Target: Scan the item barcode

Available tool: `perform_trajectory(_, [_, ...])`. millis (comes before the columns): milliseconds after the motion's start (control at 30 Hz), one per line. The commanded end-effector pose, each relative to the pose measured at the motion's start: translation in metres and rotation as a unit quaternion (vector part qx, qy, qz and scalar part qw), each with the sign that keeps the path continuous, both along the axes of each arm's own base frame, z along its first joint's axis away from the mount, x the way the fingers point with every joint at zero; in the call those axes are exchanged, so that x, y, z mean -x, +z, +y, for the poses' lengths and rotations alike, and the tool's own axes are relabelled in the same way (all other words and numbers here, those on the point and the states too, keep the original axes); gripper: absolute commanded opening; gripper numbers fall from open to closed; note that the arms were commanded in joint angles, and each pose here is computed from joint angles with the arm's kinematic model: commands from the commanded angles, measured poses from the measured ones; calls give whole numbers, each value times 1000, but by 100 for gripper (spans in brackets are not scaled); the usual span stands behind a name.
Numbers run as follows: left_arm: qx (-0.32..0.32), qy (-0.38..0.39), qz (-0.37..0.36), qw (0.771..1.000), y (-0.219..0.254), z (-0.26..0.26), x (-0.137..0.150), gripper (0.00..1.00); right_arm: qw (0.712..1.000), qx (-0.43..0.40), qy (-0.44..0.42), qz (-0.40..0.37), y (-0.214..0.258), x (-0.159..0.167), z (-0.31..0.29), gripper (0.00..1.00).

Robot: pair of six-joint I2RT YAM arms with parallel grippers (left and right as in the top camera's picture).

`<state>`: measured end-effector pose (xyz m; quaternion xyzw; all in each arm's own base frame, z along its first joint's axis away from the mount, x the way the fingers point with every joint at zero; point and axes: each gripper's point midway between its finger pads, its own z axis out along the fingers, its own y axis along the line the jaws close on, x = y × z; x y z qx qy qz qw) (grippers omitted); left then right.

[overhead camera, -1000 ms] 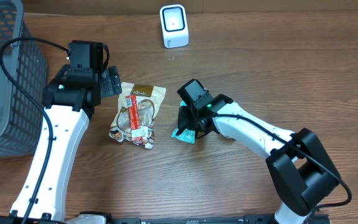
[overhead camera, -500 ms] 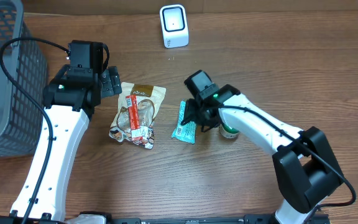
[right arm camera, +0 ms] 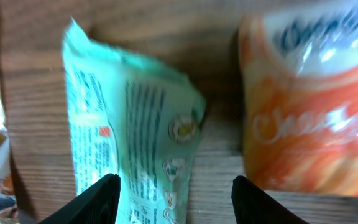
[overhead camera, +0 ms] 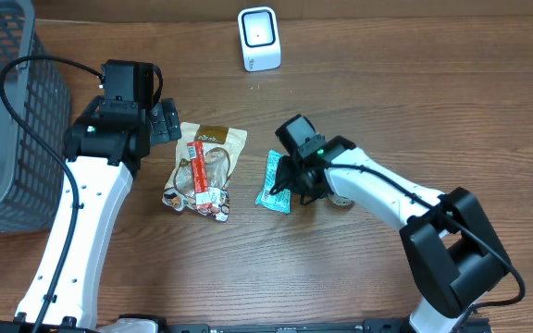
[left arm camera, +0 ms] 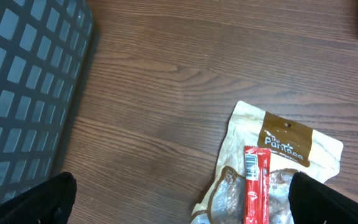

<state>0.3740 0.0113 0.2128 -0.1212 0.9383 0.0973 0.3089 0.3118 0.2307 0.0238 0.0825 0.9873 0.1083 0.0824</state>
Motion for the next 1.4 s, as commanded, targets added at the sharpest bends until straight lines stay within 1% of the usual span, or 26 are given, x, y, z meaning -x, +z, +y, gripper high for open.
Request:
perform_trajectory(0, [-4, 4, -12, 1000, 9, 2, -2, 100, 1000, -16, -17, 12, -7, 16, 11, 59])
perform_trajectory(100, [-4, 4, -12, 1000, 9, 2, -2, 100, 999, -43, -5, 14, -10, 24, 27, 59])
perform_trajectory(267, [-4, 4, -12, 1000, 9, 2, -2, 100, 995, -93, 35, 9, -3, 34, 61, 59])
perform_trajectory(467, [-4, 4, -12, 1000, 9, 2, -2, 100, 991, -114, 70, -11, 3, 44, 89, 60])
perform_trajectory(600, [-4, 4, -12, 1000, 9, 2, -2, 100, 990, -118, 81, 4, 8, 53, 93, 59])
perform_trajectory(667, [-4, 4, -12, 1000, 9, 2, -2, 100, 989, -126, 77, 8, 26, 48, 91, 59])
perform_trajectory(800, [-4, 4, -12, 1000, 9, 2, -2, 100, 986, -122, 108, -29, 72, 27, 78, 59])
perform_trajectory(933, [-4, 4, -12, 1000, 9, 2, -2, 100, 985, -120, 106, -64, 98, 6, 57, 59])
perform_trajectory(1033, [-4, 4, -12, 1000, 9, 2, -2, 100, 992, -88, 68, -66, 90, -9, 28, 59])
perform_trajectory(1100, [-4, 4, -12, 1000, 9, 2, -2, 100, 994, -81, 52, -53, 81, -12, 16, 59])
perform_trajectory(1167, [-4, 4, -12, 1000, 9, 2, -2, 100, 996, -74, 39, -34, 70, -11, 5, 59])
perform_trajectory(1367, [-4, 4, -12, 1000, 9, 2, -2, 100, 998, -54, 33, 3, 35, -2, -4, 59])
